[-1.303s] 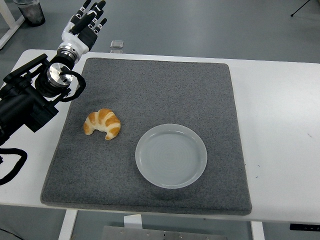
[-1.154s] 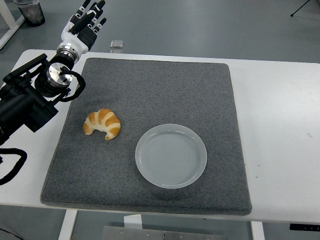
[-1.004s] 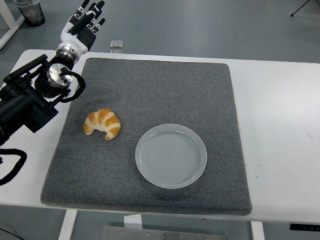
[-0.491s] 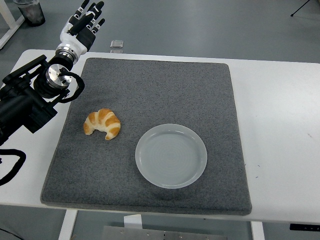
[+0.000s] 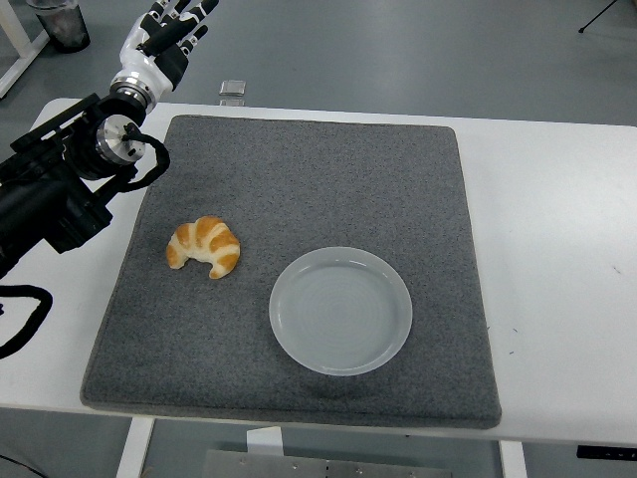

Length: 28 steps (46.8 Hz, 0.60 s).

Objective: Place the bread on the plate

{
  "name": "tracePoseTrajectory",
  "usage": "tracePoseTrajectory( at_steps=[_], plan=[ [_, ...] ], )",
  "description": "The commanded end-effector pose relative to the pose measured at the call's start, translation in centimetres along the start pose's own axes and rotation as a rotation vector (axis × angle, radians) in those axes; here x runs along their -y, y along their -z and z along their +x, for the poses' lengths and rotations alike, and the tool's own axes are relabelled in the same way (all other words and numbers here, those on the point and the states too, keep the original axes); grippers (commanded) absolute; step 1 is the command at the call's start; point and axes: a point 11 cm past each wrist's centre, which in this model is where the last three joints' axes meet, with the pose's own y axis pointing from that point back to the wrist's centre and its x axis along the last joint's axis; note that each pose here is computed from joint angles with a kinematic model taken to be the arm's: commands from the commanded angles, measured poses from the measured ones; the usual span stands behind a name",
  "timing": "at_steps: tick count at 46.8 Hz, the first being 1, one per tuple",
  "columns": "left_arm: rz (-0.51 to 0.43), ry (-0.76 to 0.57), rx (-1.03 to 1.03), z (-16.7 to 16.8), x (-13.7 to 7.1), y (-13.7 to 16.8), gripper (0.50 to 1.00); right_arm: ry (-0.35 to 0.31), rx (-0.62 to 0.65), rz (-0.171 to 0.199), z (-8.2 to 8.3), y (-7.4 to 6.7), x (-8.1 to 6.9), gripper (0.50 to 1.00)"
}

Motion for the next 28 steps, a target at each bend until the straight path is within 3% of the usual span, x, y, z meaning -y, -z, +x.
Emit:
tracePoseTrajectory(
  at_steps=[1, 15, 28],
  plan=[
    [-0.006, 0.073, 0.092, -1.1, -0.1, -1.4, 1.0, 0.0, 0.0, 0.0, 0.0, 0.0, 0.0, 0.954],
    [0.144, 0.275, 0.372, -3.9, -1.8, -2.1, 1.0, 0.0, 0.0, 0.0, 0.0, 0.0, 0.0, 0.952],
    [0.207, 0.464, 0.615, -4.5, -4.4, -2.0, 1.0, 0.001, -0.001, 0.0, 0.0, 0.0, 0.0, 0.954]
  ],
)
